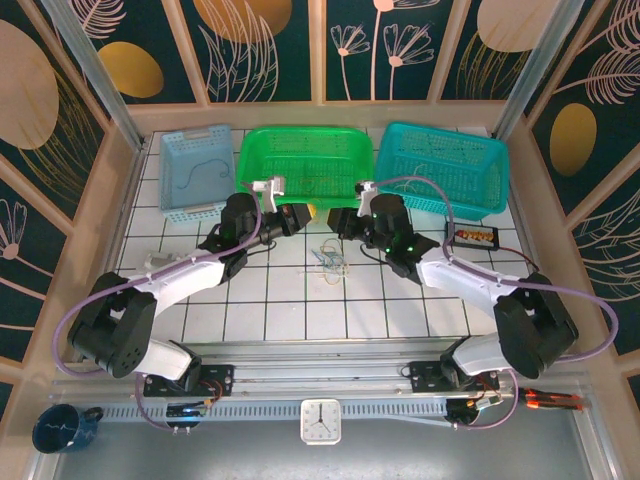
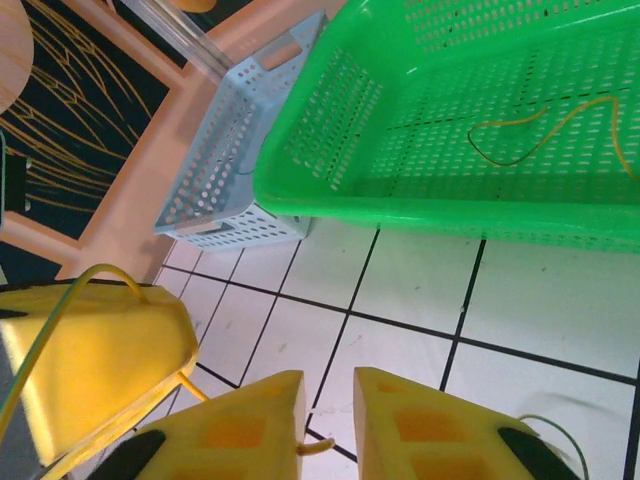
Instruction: Untangle the cables
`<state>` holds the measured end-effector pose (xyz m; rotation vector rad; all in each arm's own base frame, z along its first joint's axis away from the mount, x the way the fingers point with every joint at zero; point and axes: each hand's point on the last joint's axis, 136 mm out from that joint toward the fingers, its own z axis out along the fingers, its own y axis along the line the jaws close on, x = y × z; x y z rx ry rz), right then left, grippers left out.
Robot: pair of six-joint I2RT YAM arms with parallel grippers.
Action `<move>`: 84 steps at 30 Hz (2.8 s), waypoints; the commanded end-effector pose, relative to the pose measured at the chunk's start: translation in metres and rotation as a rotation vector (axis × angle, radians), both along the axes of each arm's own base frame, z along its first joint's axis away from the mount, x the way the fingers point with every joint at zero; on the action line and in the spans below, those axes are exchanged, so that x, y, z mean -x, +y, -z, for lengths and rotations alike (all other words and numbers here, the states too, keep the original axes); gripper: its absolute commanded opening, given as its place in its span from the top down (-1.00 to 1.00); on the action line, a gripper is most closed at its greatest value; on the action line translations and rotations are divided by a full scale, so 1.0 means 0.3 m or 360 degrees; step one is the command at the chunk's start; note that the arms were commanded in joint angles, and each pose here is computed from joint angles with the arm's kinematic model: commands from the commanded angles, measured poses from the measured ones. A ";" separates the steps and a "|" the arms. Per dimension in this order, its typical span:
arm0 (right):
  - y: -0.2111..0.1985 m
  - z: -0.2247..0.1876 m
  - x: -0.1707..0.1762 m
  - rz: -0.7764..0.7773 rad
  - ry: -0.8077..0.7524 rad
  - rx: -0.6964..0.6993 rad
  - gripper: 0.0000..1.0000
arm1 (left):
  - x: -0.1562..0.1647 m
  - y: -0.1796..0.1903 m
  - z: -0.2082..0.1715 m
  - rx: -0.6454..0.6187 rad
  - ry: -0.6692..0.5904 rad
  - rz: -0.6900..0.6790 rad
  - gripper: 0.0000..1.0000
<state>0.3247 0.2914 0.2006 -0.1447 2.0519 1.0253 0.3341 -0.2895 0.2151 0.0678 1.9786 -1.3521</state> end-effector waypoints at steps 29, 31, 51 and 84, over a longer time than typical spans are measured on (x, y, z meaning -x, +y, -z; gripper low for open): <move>-0.074 -0.060 -0.052 0.0068 -0.0091 -0.0005 1.00 | -0.065 0.271 -0.045 0.0402 -0.0078 -0.0497 0.36; -0.093 -0.075 -0.104 0.0099 -0.0098 -0.0016 1.00 | -0.058 0.279 -0.041 0.0361 -0.0089 -0.0508 0.24; 0.047 0.099 -0.693 0.0209 0.0057 0.0145 0.11 | 0.013 0.309 0.065 0.0148 -0.0017 -0.0501 -0.98; 0.103 0.264 0.187 -0.0438 0.0045 0.0808 0.13 | -0.012 0.395 0.227 -0.0069 0.0215 -0.0692 -0.98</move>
